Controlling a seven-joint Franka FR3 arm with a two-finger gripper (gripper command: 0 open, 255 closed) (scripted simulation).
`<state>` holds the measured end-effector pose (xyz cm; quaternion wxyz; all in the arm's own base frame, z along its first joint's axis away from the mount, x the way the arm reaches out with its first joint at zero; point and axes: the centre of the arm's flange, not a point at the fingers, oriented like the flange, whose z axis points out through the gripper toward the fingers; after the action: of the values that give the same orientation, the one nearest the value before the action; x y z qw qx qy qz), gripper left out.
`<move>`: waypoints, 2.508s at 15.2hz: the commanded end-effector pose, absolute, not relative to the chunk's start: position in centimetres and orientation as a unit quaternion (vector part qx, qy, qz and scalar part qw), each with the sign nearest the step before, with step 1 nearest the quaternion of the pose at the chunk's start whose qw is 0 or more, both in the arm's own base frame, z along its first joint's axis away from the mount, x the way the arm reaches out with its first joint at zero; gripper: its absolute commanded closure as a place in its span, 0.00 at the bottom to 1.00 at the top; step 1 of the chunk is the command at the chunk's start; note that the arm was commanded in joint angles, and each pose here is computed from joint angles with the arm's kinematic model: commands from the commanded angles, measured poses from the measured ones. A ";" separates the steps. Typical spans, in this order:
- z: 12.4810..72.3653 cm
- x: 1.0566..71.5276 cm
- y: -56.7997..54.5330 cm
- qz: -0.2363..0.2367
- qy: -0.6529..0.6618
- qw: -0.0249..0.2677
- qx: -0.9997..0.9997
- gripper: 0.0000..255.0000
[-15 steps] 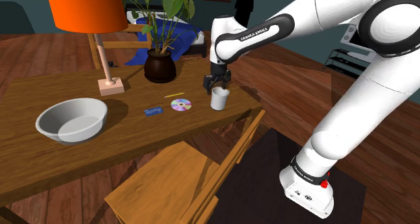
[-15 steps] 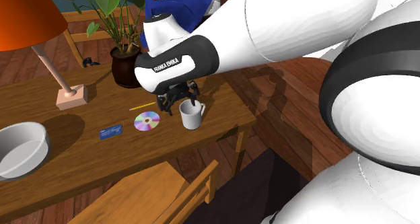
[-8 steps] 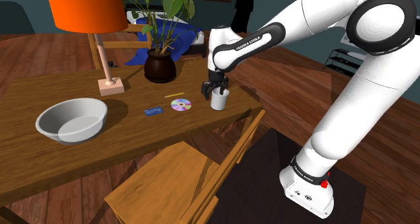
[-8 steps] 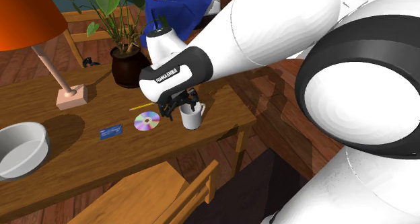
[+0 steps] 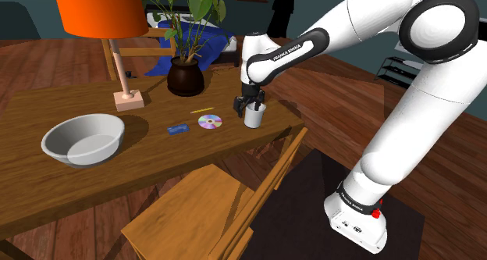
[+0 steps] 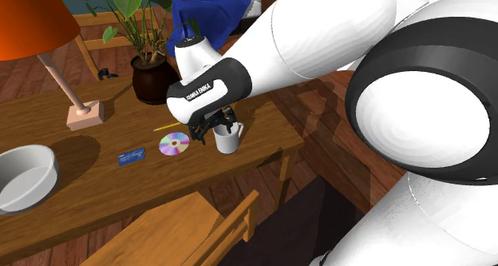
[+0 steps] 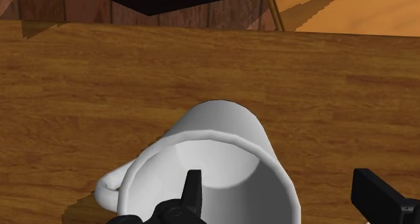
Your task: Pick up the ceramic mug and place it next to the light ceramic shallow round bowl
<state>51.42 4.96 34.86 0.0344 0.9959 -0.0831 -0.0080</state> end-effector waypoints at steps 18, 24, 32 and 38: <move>39.1 51.4 5.0 -0.008 -0.083 0.034 0.996 1.00; 42.2 51.4 5.0 -0.008 -0.083 0.034 0.996 1.00; 46.5 51.4 5.0 -0.008 -0.083 0.034 0.996 1.00; 49.6 51.4 5.0 -0.008 -0.083 0.034 0.996 1.00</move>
<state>51.42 4.98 49.16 0.0344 0.9959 -0.0831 -0.0079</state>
